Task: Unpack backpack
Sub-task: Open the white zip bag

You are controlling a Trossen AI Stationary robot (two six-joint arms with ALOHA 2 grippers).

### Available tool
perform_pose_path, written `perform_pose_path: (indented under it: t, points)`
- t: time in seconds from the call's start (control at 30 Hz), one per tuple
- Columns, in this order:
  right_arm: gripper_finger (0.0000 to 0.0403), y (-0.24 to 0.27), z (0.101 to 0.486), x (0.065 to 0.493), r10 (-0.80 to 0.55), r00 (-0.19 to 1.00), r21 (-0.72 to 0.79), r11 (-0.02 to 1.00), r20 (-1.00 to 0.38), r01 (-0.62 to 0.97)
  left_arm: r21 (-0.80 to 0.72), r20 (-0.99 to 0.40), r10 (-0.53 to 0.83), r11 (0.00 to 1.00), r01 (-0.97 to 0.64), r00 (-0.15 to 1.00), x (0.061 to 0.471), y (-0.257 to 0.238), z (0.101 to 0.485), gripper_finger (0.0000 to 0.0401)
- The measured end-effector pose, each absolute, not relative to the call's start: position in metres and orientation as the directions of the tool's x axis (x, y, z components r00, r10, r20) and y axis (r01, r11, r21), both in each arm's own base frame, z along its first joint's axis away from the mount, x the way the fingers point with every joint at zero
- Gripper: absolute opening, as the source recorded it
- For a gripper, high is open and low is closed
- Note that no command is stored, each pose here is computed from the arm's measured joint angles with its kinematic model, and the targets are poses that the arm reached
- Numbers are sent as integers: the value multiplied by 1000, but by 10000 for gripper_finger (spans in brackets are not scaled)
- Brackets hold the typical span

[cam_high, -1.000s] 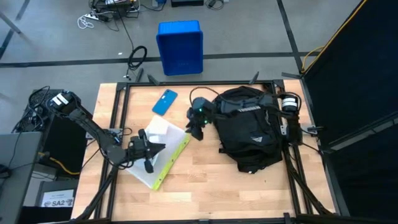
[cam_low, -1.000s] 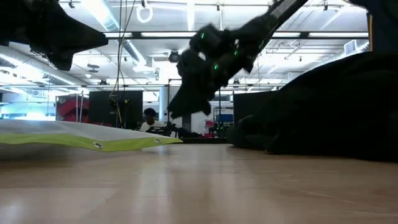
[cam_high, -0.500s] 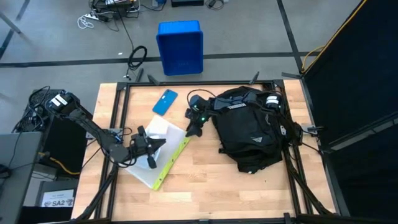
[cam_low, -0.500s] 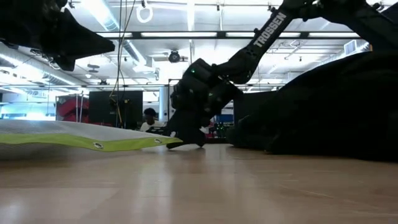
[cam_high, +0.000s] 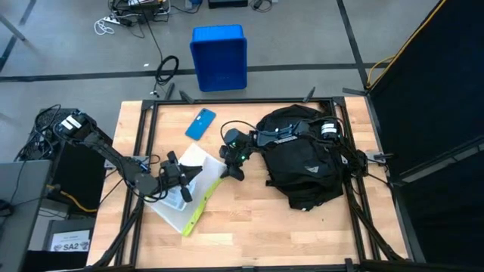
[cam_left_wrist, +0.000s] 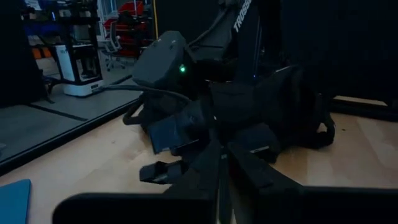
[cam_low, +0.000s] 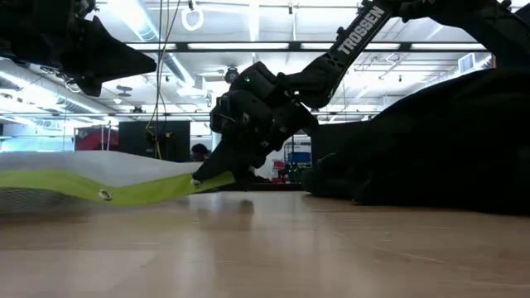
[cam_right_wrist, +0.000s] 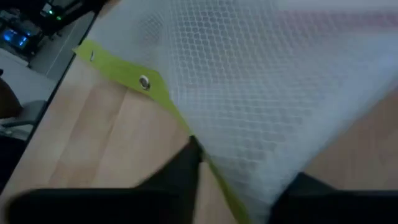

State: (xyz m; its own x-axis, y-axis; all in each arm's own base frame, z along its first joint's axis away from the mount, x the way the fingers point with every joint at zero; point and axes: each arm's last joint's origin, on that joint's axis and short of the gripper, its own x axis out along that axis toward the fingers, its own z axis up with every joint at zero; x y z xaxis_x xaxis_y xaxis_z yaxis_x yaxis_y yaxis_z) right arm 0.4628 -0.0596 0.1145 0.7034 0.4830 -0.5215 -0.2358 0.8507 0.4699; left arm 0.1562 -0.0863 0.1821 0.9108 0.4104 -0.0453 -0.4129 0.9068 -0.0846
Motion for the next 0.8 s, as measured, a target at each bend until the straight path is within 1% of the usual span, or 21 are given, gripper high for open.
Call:
perform_pose_path:
  t: [0.03,0.07,0.27,0.37,0.63,0.8]
  points:
    - [28,-60,115,463,482,707,460,853,-517,-246,-82,-45,410,907,-413,911,156,-86,182,1]
    - [15,-61,116,464,480,715,448,856,-509,-257,-82,-45,410,907,-413,911,156,-86,182,1]
    - [2,-68,127,464,499,735,455,843,-459,-288,-87,-42,410,907,-412,911,156,-86,183,0]
    - [1,-72,144,462,512,744,453,835,-430,-313,-80,-42,410,908,-412,911,156,-86,183,0]
    - [0,-65,219,448,551,777,383,818,-305,-430,-17,-26,410,912,-411,912,157,-87,186,0]
    - [0,-49,265,435,570,787,319,811,-236,-491,5,25,402,915,-403,915,162,-92,206,0]
